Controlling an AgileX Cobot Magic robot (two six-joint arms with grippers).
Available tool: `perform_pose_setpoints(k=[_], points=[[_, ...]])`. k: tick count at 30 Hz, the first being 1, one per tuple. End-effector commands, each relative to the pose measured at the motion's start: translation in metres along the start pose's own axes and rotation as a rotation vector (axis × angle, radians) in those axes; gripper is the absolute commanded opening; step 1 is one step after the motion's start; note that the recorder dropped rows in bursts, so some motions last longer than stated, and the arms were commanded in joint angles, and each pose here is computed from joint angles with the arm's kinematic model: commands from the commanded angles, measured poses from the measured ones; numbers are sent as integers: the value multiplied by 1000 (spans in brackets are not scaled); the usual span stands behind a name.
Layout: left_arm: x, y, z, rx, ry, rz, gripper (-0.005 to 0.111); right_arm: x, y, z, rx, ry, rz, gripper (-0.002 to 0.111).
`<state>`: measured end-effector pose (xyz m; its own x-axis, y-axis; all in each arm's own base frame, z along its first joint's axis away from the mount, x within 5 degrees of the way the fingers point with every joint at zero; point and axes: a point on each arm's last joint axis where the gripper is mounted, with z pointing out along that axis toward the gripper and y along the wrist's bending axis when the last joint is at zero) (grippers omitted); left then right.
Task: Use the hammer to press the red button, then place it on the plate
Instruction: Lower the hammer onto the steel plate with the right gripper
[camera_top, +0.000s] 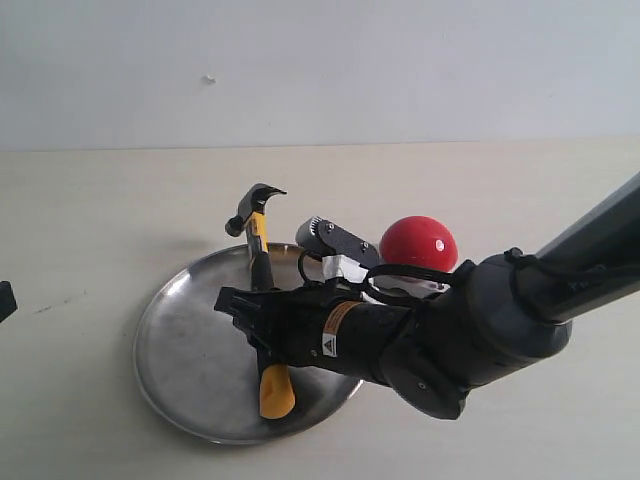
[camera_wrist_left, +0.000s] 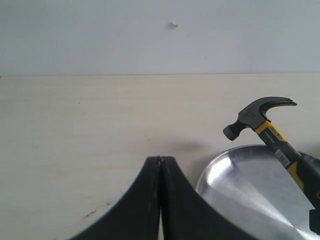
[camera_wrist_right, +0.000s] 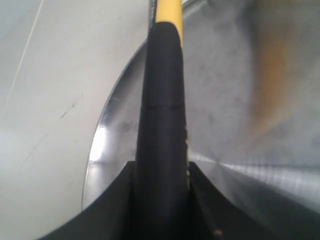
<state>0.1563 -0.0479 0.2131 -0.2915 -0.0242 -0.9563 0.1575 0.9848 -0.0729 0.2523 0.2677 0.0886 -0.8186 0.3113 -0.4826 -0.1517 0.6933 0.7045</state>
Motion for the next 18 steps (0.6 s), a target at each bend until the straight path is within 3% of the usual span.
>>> perform_pose_setpoints(k=[1, 18], points=[[0, 0, -1, 0, -13, -1, 0, -7, 16, 2, -112, -34, -2, 0], [0, 0, -1, 0, -13, -1, 0, 3, 9, 9, -129, 17, 68, 0]])
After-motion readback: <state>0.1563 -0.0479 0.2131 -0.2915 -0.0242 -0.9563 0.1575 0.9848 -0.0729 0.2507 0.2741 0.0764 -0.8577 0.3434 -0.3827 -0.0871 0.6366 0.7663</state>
